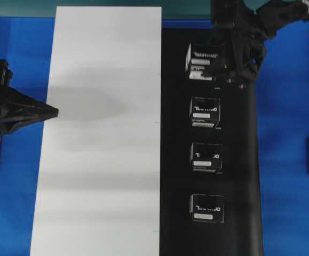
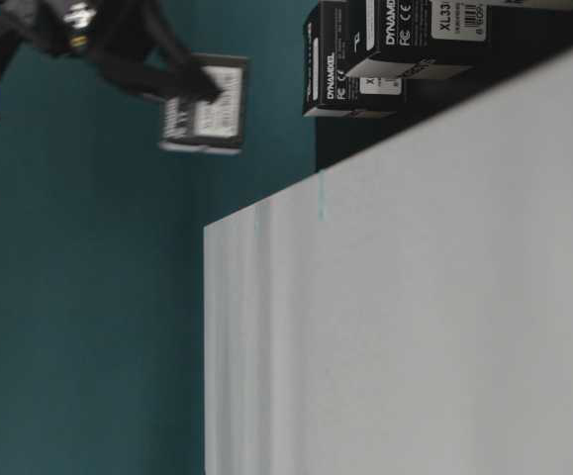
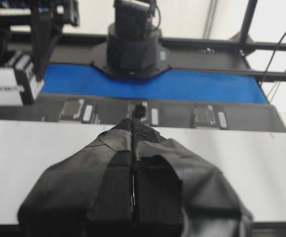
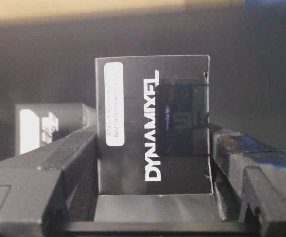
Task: Place the box from the black base onto the white base.
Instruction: 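Close the right gripper on the top box and lift it, then carry the box left over the white board and lower it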
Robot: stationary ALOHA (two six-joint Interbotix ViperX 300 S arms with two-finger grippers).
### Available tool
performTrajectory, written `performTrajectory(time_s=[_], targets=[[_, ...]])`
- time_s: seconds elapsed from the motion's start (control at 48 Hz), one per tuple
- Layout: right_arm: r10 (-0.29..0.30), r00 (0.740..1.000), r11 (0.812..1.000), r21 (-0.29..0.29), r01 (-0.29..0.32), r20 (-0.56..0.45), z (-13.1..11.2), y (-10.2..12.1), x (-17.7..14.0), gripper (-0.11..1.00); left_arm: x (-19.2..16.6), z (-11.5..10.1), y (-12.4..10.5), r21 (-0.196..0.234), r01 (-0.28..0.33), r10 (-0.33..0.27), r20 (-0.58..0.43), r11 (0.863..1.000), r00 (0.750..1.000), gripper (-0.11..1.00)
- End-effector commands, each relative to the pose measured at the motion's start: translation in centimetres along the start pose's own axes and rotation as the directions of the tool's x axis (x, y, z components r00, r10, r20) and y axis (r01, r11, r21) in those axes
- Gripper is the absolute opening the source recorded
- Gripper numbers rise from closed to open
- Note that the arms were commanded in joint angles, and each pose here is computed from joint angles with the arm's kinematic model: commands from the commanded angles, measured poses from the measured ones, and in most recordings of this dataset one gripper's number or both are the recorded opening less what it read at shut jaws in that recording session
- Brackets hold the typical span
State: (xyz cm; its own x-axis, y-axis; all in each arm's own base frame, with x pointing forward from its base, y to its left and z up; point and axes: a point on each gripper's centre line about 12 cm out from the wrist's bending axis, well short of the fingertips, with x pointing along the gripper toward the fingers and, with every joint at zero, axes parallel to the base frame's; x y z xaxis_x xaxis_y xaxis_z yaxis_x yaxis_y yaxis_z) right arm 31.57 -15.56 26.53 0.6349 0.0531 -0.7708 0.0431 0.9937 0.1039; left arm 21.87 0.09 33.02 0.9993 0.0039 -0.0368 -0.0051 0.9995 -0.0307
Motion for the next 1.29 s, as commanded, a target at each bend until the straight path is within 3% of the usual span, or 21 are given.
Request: performTrajectory(time_s=[0.0,0.271,0.667,0.958,1.271], targets=[[0.015,1.000,0.999,-0.036,-0.014,0.020,2.0,0.6,-0.8,0.59,0.1,1.1,0.0,0.003,0.001,-0.001,0.028,1.000,1.000,-0.07],[0.041,0.999,0.998,-0.049,-0.040,0.029,4.8,1.3,-0.3,0.59,-0.3,1.4,-0.1,0.003,0.003,-0.003,0.043,1.000,0.999,-0.07],[0.027,0.999,0.998,-0.064,-0.024,0.042,8.3,1.1,1.1,0.59,-0.1,1.1,-0.1,0.003,0.003,-0.003,0.034,1.000,0.999,-0.07],[0.004,1.000,0.997,-0.071,-0.004,-0.007,9.1,1.3,3.0,0.59,-0.1,1.1,-0.3,0.003,0.012,-0.012,0.032,1.000,0.999,-0.07],[0.016,1.000,0.996,-0.086,-0.018,-0.018,9.8,1.7,4.4,0.59,-0.1,1.1,-0.3,0.004,0.013,-0.013,0.032,1.000,0.999,-0.07]])
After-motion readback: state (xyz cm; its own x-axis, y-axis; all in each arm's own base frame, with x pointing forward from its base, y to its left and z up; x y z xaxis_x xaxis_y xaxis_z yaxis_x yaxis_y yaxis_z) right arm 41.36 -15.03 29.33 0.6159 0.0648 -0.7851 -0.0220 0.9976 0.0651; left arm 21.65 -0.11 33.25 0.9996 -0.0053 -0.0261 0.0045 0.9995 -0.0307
